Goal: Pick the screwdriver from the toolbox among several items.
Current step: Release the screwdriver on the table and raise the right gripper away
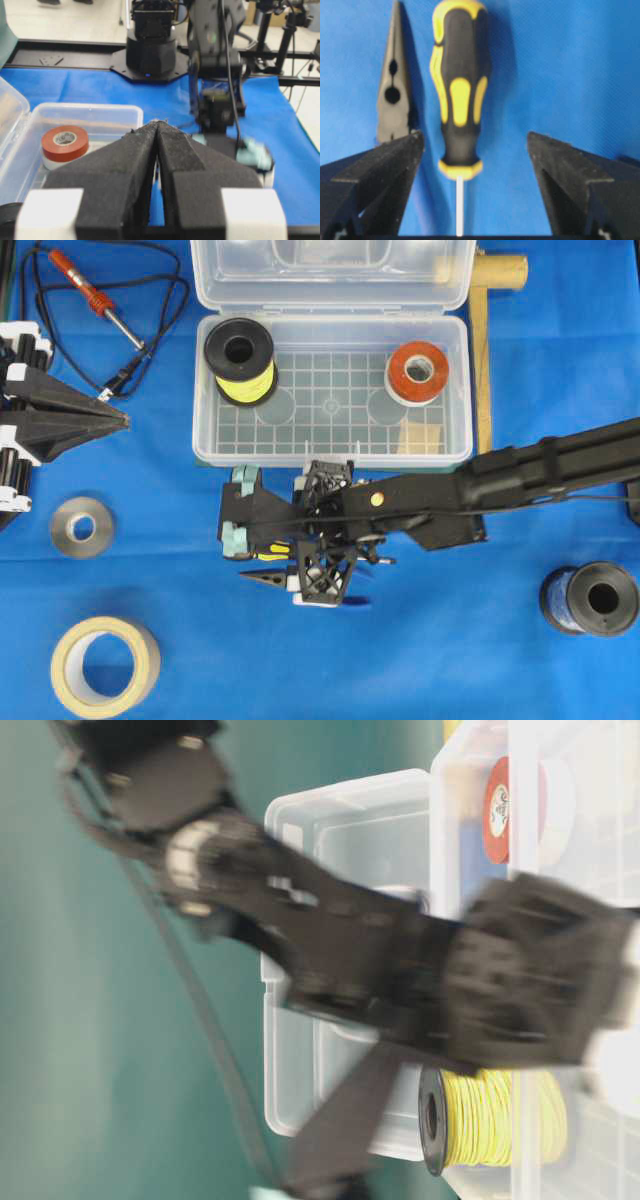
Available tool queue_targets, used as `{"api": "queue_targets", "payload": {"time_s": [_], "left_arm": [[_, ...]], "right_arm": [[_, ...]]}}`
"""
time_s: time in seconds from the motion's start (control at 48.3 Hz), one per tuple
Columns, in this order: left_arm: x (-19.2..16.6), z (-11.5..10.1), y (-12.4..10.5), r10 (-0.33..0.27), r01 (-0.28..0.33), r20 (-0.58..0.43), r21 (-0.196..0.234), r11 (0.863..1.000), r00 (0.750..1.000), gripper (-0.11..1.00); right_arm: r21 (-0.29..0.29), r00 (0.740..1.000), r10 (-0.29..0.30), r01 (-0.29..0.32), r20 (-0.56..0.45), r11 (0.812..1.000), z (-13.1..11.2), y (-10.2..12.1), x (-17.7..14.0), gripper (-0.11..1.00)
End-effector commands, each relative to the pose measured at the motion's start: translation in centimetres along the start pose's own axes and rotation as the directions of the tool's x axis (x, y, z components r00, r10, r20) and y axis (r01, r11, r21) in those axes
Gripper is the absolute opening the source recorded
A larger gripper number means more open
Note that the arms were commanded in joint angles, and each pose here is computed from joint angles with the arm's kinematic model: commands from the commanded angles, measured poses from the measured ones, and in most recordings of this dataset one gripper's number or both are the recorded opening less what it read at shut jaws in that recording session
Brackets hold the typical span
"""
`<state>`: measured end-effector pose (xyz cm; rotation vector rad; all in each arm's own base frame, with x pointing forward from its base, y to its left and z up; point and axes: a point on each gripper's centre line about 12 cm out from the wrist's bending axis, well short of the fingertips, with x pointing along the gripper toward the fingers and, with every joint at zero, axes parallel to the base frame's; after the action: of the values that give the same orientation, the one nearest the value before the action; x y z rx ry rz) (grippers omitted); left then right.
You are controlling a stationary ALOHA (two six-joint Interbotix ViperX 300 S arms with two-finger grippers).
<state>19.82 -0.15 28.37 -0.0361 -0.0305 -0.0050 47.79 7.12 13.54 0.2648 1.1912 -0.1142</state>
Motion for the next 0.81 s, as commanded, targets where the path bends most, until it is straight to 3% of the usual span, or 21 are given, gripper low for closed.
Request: {"api": "queue_targets", "payload": {"time_s": [0.0,0.228,0.477,0.642,0.787], "left_arm": [[0.1,0.4,-0.1,-0.003,0.003,0.011,0.0,1.0,1.0,0.0],[0.0,0.4,-0.1,-0.003,0.003,0.012,-0.008,1.0,1.0,0.0],[0.0,0.3,-0.1,-0.003,0.003,0.009,-0.012,1.0,1.0,0.0],[0.0,0.3,-0.1,-0.003,0.003,0.009,-0.012,1.0,1.0,0.0],[0.0,0.3,-0.1,-0.003,0.003,0.009,-0.012,1.0,1.0,0.0]], "right_arm": [[-0.015,0.995,0.025,-0.023,0.098,1.0,1.7,0.5,-6.0,0.76],[-0.072,0.974,0.011,0.005,0.227,0.997,0.4,-0.7,-15.4,0.74],[-0.111,0.937,0.001,0.04,0.348,0.993,-5.3,-3.8,-20.6,0.74],[-0.112,0.874,0.049,0.007,0.484,0.994,-10.4,-6.2,-23.4,0.74],[-0.138,0.814,0.093,-0.017,0.574,0.99,-15.1,-8.2,-24.0,0.74]]}}
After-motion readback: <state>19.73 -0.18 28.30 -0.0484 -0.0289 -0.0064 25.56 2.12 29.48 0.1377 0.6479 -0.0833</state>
